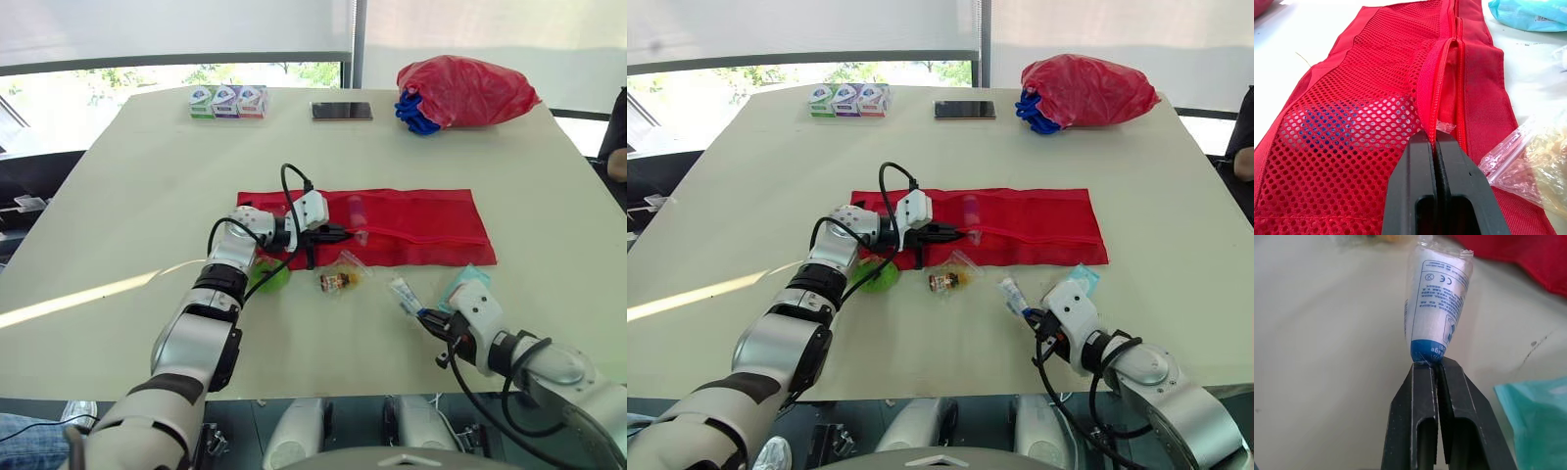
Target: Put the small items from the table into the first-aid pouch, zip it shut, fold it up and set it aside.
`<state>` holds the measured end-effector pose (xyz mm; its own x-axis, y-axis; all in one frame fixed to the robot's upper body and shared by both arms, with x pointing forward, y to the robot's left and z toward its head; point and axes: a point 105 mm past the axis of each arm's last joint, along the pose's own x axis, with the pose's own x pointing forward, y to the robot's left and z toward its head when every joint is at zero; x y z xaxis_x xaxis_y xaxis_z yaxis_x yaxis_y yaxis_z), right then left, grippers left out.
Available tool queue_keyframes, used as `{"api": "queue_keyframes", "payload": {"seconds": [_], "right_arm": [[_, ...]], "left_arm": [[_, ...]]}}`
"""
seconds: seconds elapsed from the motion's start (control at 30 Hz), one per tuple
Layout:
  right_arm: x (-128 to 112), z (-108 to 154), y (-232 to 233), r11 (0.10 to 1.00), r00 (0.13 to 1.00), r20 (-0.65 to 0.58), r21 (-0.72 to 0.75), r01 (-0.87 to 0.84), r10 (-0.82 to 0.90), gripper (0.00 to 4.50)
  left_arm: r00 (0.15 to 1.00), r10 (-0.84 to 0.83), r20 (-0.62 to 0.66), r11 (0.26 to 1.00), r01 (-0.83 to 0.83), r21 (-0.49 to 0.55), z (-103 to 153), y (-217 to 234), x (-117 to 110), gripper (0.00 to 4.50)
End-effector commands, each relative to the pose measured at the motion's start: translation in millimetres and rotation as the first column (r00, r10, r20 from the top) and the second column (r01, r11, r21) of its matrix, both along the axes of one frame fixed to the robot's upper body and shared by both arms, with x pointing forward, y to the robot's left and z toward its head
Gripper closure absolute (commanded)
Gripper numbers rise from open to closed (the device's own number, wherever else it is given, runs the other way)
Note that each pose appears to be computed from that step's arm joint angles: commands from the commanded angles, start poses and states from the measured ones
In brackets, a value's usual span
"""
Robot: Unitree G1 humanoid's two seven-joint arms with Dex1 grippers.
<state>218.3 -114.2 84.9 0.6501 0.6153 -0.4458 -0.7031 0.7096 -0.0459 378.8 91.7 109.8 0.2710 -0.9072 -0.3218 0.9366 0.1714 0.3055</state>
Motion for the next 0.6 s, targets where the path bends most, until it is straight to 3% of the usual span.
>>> {"api": "queue_keyframes", "payload": {"seconds": [0.03, 0.33, 0.6], "right_arm": [[13, 21, 1, 0.999, 0.997, 0.061, 0.036, 0.034, -0.036, 4.41], [48, 18, 13, 0.996, 0.996, -0.044, -0.049, 0.08, -0.082, 4.41], [78, 23, 24, 0.985, 0.985, -0.04, -0.047, 0.169, -0.171, 4.41]], "left_arm": [[0.999, -0.02, 0.049, 1.0, 0.021, -0.02, 13, -7, 2, 4.5], [0.999, -0.027, 0.039, 0.999, 0.028, -0.033, 10, -10, 0, 4.5], [0.997, -0.063, 0.037, 0.997, 0.065, -0.029, 8, -16, -4, 4.5]]}}
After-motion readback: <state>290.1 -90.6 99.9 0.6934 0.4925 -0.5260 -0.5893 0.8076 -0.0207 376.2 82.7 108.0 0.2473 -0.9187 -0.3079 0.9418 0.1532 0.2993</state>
